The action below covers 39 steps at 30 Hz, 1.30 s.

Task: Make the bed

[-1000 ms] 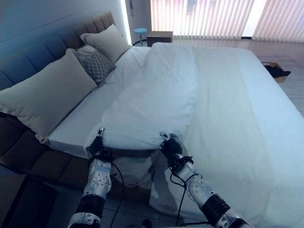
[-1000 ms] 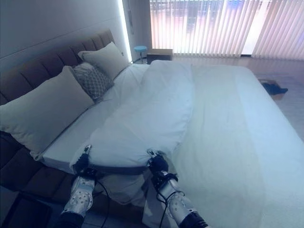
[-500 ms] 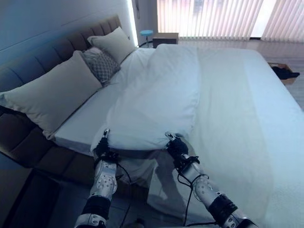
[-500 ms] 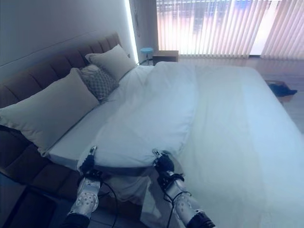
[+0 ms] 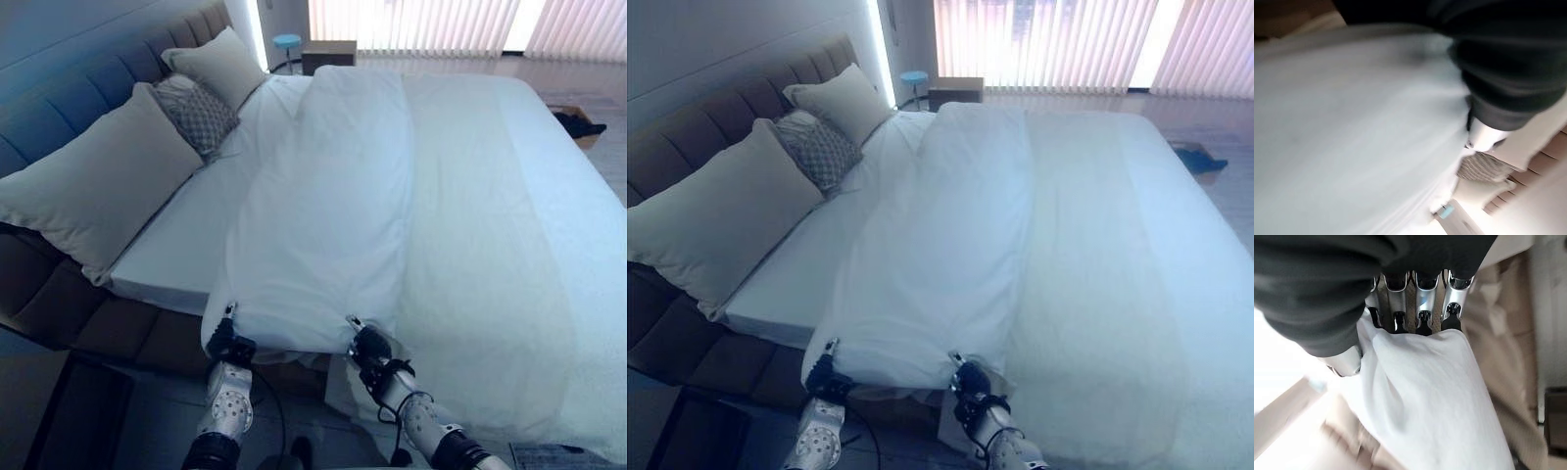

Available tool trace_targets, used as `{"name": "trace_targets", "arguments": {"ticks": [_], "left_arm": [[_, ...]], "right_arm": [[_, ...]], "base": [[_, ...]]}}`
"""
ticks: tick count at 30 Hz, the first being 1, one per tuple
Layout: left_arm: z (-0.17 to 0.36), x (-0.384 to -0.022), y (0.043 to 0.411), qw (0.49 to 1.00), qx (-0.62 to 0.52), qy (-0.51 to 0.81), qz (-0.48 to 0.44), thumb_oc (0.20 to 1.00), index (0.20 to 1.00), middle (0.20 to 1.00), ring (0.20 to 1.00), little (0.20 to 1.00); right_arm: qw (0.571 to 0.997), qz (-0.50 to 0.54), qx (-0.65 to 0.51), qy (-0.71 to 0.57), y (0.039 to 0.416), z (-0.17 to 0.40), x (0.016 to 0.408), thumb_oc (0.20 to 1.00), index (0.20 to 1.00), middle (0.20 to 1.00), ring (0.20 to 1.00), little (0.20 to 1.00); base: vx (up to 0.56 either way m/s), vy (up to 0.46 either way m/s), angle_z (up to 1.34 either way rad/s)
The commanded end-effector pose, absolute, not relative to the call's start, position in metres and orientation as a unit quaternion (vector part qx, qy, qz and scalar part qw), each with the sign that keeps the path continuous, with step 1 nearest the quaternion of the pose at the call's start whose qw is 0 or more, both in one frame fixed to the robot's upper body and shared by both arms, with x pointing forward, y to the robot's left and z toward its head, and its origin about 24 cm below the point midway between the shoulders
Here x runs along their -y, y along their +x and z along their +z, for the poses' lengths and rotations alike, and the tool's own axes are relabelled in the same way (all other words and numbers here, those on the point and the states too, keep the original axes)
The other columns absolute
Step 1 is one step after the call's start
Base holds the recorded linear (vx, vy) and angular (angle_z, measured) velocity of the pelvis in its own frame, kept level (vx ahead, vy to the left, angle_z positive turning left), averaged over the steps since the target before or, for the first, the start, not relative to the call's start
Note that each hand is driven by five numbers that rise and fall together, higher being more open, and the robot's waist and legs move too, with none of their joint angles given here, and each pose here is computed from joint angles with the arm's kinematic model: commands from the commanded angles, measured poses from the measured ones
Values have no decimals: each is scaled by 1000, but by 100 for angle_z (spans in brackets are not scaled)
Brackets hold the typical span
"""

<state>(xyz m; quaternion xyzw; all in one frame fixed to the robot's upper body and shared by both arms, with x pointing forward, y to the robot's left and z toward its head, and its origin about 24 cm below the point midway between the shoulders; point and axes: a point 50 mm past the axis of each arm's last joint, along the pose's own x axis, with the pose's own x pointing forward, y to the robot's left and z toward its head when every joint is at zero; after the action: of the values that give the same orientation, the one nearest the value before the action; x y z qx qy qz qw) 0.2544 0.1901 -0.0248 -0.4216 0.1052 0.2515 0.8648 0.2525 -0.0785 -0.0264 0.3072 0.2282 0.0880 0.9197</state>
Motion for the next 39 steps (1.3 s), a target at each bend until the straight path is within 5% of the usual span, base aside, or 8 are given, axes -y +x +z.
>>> {"name": "trace_targets", "arguments": {"ticks": [1,7,13,18,25,39], "left_arm": [[55,-285,237,879,129,-334,314,200,200,200,200,200],[94,-293,218,873,254,-303,286,200,200,200,200,200],[5,-302,185,828,89,-360,421,200,200,200,200,200],[-73,-290,152,805,-125,-332,475,200,200,200,200,200],[-97,-277,135,796,-206,-314,475,200,200,200,200,200],[-73,-292,189,850,-185,-226,438,200,200,200,200,200]], "right_arm": [[930,159,-65,325,274,41,78,200,200,200,200,200],[930,147,117,315,268,93,121,200,200,200,200,200],[956,85,-177,217,218,-39,126,200,200,200,200,200],[912,62,-375,157,176,-107,126,200,200,200,200,200],[878,23,-428,214,160,-124,114,200,200,200,200,200],[894,62,-418,150,193,-117,102,200,200,200,200,200]], "base": [[142,-66,4],[91,-37,12],[-35,-34,12],[-35,-37,7],[0,15,-2],[-76,29,2]]}}
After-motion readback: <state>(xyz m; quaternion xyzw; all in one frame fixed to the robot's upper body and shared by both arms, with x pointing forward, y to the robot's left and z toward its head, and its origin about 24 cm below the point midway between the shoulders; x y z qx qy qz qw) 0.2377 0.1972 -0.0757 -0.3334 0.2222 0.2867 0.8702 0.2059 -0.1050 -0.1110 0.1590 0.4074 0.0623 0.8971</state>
